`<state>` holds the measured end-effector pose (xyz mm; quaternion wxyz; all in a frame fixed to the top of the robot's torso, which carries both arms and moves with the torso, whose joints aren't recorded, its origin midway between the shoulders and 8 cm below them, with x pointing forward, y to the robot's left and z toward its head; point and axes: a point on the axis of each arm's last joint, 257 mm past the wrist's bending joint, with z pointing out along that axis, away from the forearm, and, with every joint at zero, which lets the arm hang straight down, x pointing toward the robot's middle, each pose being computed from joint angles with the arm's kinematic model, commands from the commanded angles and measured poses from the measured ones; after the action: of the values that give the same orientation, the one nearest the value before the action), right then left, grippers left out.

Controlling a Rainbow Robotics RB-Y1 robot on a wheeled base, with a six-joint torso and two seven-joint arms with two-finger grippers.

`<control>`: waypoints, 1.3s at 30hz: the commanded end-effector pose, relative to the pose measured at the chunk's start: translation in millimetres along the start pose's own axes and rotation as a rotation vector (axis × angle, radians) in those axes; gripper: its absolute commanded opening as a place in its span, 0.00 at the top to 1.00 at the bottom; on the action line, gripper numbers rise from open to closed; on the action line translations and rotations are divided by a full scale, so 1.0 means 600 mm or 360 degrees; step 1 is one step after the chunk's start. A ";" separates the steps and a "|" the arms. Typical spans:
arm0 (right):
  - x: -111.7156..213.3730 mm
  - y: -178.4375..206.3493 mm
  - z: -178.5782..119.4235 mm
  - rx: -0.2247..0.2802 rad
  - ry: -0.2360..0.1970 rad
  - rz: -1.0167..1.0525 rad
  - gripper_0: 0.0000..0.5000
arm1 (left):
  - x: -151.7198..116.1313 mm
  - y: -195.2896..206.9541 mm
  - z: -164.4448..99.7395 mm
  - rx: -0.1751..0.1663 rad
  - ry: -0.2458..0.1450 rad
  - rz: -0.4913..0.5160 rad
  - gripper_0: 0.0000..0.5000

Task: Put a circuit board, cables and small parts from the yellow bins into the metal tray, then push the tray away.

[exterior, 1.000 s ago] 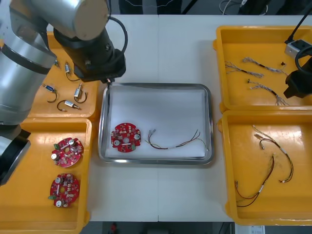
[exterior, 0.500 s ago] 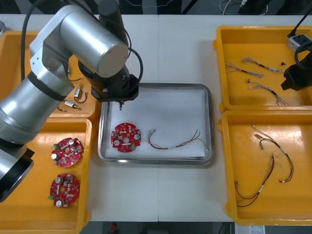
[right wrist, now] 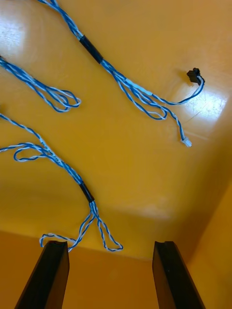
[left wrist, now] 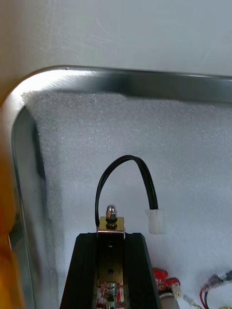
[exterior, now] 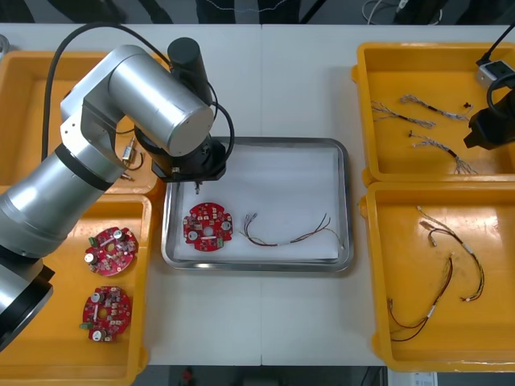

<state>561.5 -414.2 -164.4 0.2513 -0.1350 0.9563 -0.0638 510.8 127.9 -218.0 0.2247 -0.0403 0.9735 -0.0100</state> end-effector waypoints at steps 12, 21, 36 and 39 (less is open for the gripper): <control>-0.043 -0.012 0.023 0.0017 -0.0118 0.0021 0.00 | -0.003 -0.012 0.030 0.0012 -0.0029 -0.0029 0.73; -0.034 0.020 0.049 -0.0032 -0.0080 0.0055 0.00 | -0.010 -0.023 0.018 0.0046 -0.0058 -0.0057 0.00; -0.015 0.039 0.075 -0.0044 -0.0048 0.0088 0.00 | -0.038 -0.032 -0.079 0.0140 -0.0089 -0.0217 0.00; -0.008 0.036 0.085 -0.0029 -0.0054 0.0086 0.00 | -0.051 -0.009 -0.106 0.0130 -0.0091 -0.0275 0.00</control>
<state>580.5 -398.3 -211.1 0.2600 -0.1170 0.9577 -0.0388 507.3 131.5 -185.0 0.2348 -0.0659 0.9694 -0.0292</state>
